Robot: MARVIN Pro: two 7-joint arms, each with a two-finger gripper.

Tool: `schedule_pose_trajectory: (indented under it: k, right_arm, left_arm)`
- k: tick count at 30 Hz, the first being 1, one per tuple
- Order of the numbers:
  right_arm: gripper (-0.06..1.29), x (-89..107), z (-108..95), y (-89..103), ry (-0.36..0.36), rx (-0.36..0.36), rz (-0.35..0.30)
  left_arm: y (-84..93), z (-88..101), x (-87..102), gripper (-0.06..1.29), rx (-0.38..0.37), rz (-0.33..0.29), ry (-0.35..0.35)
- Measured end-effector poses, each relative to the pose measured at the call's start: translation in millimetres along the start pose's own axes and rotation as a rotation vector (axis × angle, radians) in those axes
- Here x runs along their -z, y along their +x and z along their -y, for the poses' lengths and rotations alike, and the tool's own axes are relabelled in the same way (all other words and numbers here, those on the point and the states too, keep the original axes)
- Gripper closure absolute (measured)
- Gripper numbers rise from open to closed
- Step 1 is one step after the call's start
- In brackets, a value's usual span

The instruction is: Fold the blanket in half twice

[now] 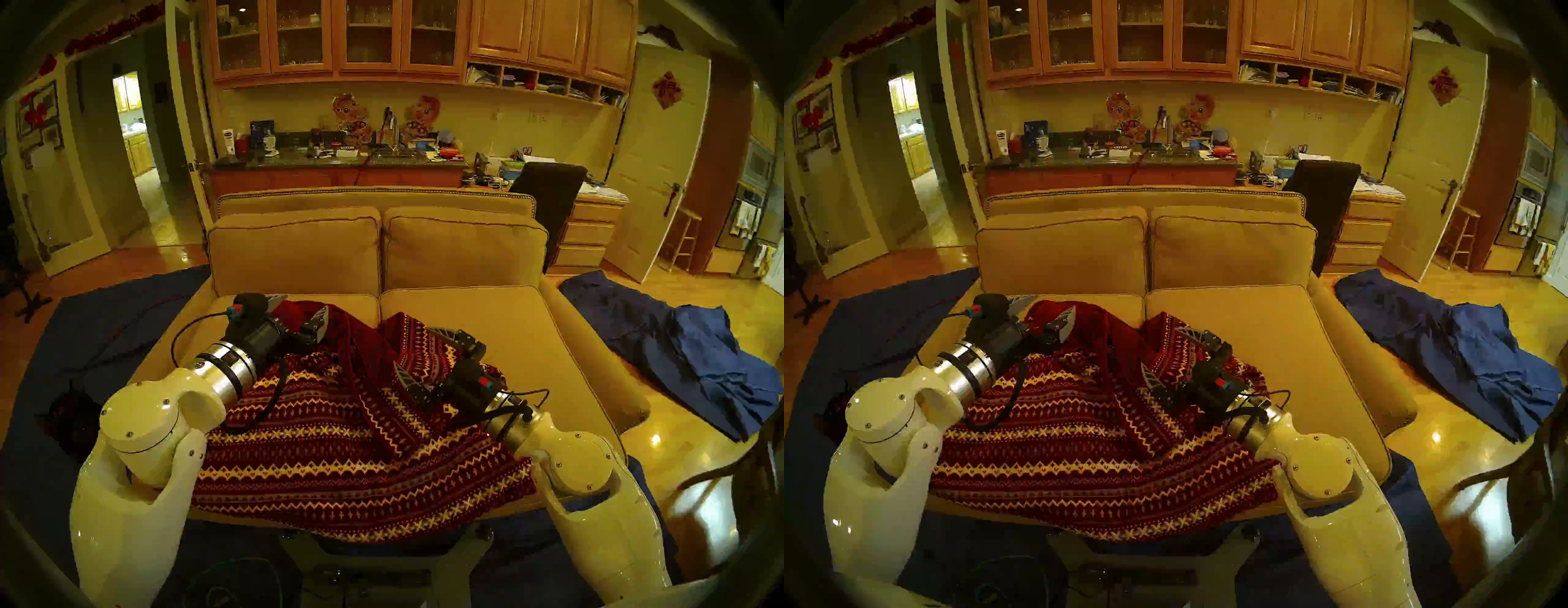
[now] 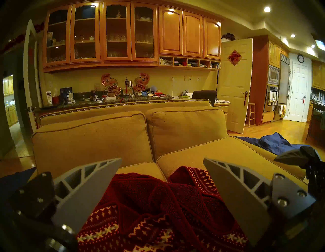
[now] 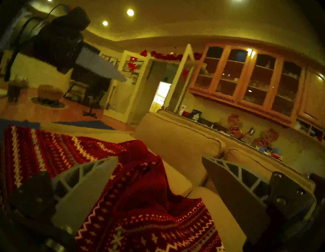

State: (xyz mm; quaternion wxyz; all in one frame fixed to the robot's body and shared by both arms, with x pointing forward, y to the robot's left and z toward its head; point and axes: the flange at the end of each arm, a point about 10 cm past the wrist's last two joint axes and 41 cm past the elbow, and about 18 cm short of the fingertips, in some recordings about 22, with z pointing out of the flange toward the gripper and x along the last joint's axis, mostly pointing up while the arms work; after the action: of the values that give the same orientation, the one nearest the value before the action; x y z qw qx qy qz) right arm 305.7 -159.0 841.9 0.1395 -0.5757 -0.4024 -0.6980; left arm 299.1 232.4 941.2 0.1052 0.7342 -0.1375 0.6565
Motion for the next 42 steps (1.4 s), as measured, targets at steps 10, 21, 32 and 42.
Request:
schedule_pose_trajectory:
  k: [10, 21, 32, 42]
  right_arm:
    - [-0.01, -13.7, 0.8, -12.0, 0.122, 0.15, 0.03]
    - [-0.01, -34.5, -5.5, -15.5, 0.102, 0.17, 0.079]
    - [-0.01, -45.9, -14.0, -4.0, 0.061, 0.152, 0.076]
    - [-0.01, -43.8, -7.0, -28.4, 0.155, 0.309, 0.133]
  left_arm:
    - [0.0, 0.0, 0.0, -0.03, 0.0, 0.0, 0.0]
    - [-0.1, 0.0, 0.0, -0.03, 0.0, 0.0, 0.0]
    - [-0.1, 0.0, 0.0, -0.03, 0.0, 0.0, 0.001]
    - [-0.1, 0.0, 0.0, -0.03, 0.0, 0.0, 0.001]
